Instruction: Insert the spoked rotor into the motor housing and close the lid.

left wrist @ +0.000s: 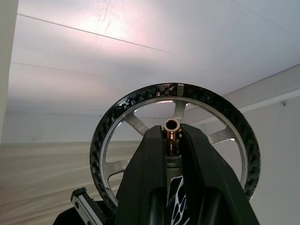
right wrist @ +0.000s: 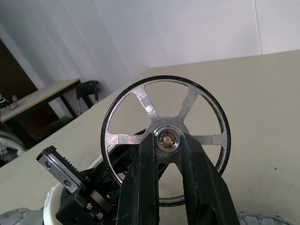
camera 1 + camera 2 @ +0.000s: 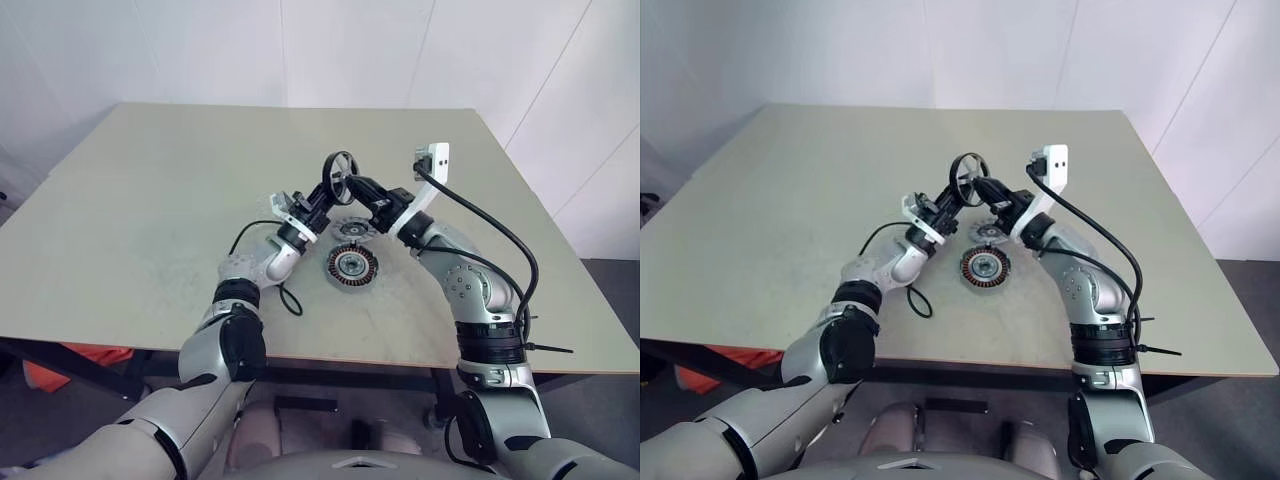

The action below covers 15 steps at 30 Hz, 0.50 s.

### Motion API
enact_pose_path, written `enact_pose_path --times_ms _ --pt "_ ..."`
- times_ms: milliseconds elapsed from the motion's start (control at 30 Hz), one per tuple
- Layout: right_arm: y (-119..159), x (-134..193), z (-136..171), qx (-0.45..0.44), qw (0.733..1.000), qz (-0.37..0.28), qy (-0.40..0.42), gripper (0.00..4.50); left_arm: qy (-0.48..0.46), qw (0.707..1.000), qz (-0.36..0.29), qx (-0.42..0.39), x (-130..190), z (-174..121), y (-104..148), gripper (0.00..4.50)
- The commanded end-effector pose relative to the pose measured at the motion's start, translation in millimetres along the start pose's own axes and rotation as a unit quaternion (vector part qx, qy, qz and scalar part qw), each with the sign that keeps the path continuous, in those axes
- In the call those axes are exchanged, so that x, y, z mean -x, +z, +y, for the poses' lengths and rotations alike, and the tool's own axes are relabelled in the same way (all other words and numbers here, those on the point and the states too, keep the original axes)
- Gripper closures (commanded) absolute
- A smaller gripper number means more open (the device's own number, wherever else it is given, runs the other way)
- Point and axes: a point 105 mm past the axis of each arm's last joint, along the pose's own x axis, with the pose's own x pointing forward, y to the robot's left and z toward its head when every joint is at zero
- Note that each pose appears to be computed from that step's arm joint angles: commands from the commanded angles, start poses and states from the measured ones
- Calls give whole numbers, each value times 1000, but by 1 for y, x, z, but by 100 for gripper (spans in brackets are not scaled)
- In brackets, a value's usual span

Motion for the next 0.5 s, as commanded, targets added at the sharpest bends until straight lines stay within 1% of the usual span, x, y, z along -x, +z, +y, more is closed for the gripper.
enact_pose_path --times_ms 33,133,233,400,467,500 --pt "13 -5 9 16 1000 -20 16 415 -16 999 -1 -40 -5 -10 4 336" --pt "13 -4 8 17 1000 -20 16 415 -15 1000 -6 -26 -4 -9 6 241" --pt "14 -4 8 16 999 -23 16 415 -14 1000 -15 -8 -1 -8 9 241" --pt "26 3 6 40 999 -21 17 415 19 999 -19 -43 6 0 17 241" --pt "31 10 6 72 997 -5 26 415 26 998 -24 -53 13 1 22 241" --pt "30 14 6 100 994 18 31 415 31 997 -28 -61 18 1 26 241"
